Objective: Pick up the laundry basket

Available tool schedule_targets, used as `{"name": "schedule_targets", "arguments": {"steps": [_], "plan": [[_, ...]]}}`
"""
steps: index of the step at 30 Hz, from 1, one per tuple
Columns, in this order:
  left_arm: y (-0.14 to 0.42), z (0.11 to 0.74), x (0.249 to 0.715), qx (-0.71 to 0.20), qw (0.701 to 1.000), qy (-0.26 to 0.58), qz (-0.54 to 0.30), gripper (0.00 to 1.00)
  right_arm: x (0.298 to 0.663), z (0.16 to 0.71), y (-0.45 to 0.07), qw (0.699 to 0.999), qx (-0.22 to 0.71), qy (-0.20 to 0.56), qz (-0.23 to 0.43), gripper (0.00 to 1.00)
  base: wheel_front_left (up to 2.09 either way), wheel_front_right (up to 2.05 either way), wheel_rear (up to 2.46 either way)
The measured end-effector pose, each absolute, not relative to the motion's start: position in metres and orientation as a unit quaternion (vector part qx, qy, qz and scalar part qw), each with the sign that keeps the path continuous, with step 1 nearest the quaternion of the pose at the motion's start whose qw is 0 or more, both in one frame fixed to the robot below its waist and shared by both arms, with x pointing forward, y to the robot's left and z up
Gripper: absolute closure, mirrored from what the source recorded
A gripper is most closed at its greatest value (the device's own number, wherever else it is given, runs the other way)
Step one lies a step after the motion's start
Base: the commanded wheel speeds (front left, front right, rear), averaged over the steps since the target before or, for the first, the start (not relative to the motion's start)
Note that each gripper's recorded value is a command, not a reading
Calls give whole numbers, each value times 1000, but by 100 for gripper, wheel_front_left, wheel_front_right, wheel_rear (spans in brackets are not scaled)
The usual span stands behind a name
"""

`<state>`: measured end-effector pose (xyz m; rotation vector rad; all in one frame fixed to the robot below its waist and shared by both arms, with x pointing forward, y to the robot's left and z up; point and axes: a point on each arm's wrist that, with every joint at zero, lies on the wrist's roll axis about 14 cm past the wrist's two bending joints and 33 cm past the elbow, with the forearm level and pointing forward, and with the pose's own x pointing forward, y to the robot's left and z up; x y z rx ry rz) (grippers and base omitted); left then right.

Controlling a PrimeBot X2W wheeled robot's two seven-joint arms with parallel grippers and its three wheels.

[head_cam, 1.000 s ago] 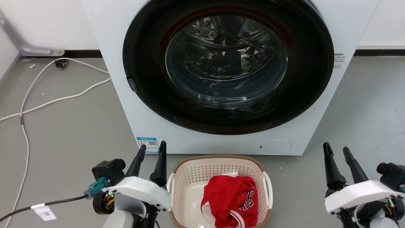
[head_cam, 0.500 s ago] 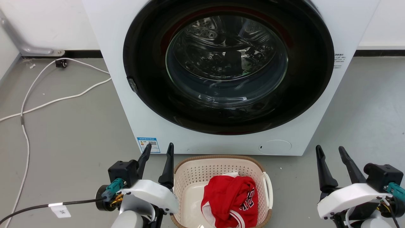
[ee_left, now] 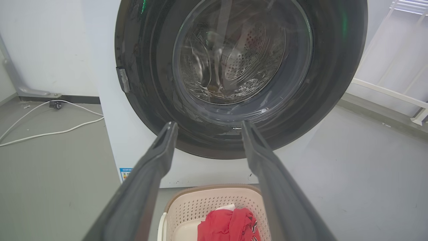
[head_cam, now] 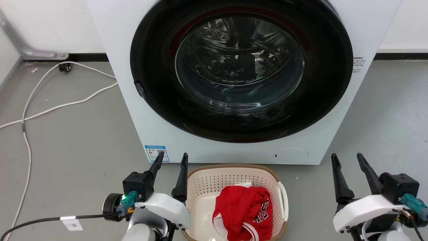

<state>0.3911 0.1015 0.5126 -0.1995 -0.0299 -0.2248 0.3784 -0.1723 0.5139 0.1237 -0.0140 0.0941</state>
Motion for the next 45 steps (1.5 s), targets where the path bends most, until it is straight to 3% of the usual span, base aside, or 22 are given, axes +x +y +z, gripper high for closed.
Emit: {"name": "schedule_targets", "arguments": {"steps": [28, 45], "plan": [[91, 519, 391, -32, 990, -44, -131, 0, 377, 515, -173, 999, 10, -23, 46, 0, 0, 0, 0], [95, 511, 399, -38, 991, -33, -121, 0, 382, 503, -173, 999, 23, -8, 44, 0, 0, 0, 0]]}}
